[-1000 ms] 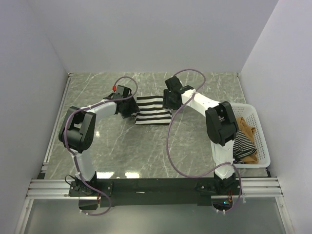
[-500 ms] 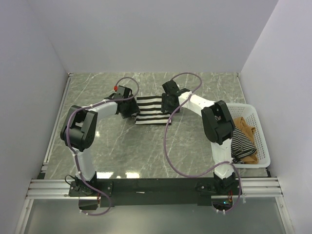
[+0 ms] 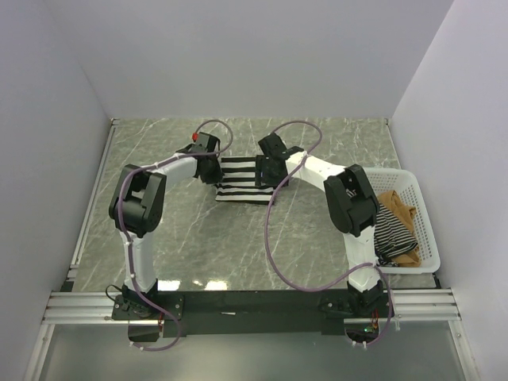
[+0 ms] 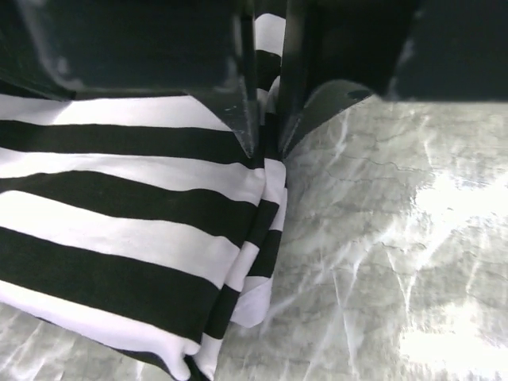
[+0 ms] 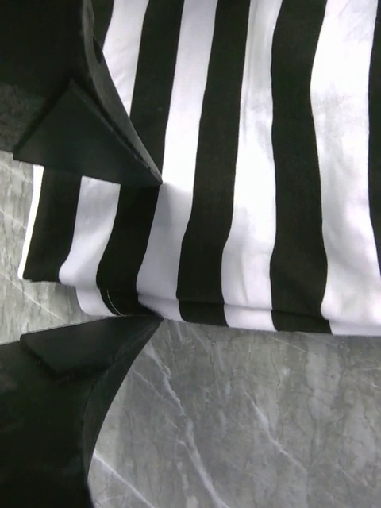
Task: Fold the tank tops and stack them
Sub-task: Neatly place the folded tank top to the corner
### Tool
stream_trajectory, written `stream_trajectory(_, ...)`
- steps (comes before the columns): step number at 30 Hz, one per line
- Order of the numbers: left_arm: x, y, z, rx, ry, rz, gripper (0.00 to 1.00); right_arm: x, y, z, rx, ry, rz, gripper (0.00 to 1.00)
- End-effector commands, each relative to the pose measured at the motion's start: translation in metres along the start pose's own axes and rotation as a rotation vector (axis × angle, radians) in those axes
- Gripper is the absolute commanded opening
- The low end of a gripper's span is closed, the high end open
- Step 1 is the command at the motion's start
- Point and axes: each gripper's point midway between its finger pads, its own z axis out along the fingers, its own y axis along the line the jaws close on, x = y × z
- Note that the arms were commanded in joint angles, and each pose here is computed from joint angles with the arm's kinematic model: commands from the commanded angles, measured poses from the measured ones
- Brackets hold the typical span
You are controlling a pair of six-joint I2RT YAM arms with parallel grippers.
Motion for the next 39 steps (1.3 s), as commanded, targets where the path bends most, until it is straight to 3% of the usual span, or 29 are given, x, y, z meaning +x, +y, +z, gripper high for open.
stream_trajectory(1,0.011,0.034,0.006,-0.165,0.038,0.074,0.18,-0.031,0.016,-0.034,-0.062,-0.103,0.005,0.73)
stream_trajectory(5,-0.004,0.053,0.000,-0.296,0.009,0.116,0.01,-0.048,0.022,-0.067,-0.096,-0.162,0.017,0.74)
stream_trajectory(11,-0.062,0.095,-0.014,-0.537,-0.121,0.162,0.00,-0.053,0.025,-0.124,-0.183,-0.276,0.073,0.75)
stream_trajectory(18,-0.150,0.168,-0.025,-0.658,-0.254,0.099,0.00,0.007,0.017,-0.150,-0.249,-0.288,0.076,0.75)
stream_trajectory(24,-0.214,0.215,-0.022,-0.814,-0.344,0.227,0.00,0.041,0.009,-0.168,-0.309,-0.305,0.063,0.75)
stream_trajectory(31,-0.256,0.268,-0.005,-0.896,-0.380,0.220,0.00,0.050,-0.002,-0.183,-0.319,-0.340,0.044,0.75)
stream_trajectory(35,-0.281,0.282,-0.010,-0.982,-0.432,0.288,0.00,0.047,0.002,-0.189,-0.336,-0.348,0.037,0.75)
stream_trajectory(39,-0.292,0.302,-0.019,-1.015,-0.478,0.244,0.03,0.043,0.004,-0.190,-0.336,-0.350,0.026,0.75)
